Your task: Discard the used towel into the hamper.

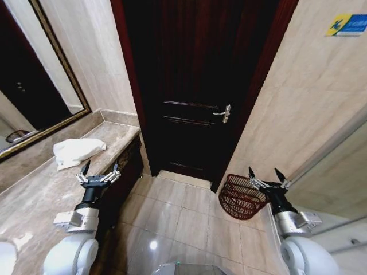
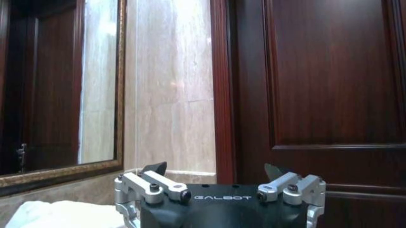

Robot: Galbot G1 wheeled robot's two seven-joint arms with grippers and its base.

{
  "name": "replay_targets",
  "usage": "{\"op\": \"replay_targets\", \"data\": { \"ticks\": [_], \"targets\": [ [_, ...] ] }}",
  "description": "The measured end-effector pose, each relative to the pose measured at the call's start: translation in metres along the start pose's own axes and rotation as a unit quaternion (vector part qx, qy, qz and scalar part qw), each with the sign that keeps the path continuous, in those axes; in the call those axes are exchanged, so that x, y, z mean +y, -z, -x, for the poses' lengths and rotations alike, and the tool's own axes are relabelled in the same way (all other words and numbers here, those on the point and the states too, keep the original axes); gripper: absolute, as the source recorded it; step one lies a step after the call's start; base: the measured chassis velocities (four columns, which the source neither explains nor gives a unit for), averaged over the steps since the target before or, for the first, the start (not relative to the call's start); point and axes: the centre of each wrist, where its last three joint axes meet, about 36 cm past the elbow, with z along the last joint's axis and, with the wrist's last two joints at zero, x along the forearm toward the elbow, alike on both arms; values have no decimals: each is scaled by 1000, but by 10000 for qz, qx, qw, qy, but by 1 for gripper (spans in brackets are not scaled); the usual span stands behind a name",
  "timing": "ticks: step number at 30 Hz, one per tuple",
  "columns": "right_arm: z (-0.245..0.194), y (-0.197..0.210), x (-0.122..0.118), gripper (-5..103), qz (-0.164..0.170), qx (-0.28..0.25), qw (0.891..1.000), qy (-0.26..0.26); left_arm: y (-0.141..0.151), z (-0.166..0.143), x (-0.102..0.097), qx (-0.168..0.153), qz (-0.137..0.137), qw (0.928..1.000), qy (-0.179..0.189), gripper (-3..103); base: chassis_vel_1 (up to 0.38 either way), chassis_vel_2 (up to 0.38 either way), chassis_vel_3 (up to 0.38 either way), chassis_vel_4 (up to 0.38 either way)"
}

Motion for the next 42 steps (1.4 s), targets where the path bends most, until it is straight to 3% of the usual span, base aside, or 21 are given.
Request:
{"op": "replay_targets", "data": {
  "ticks": [42],
  "targets": [
    [5,-4,1,100,-29,-113,9998,-179,-5,-1,2,-65,-25,10000,21,100,-86,90,91,-89]
  ]
}}
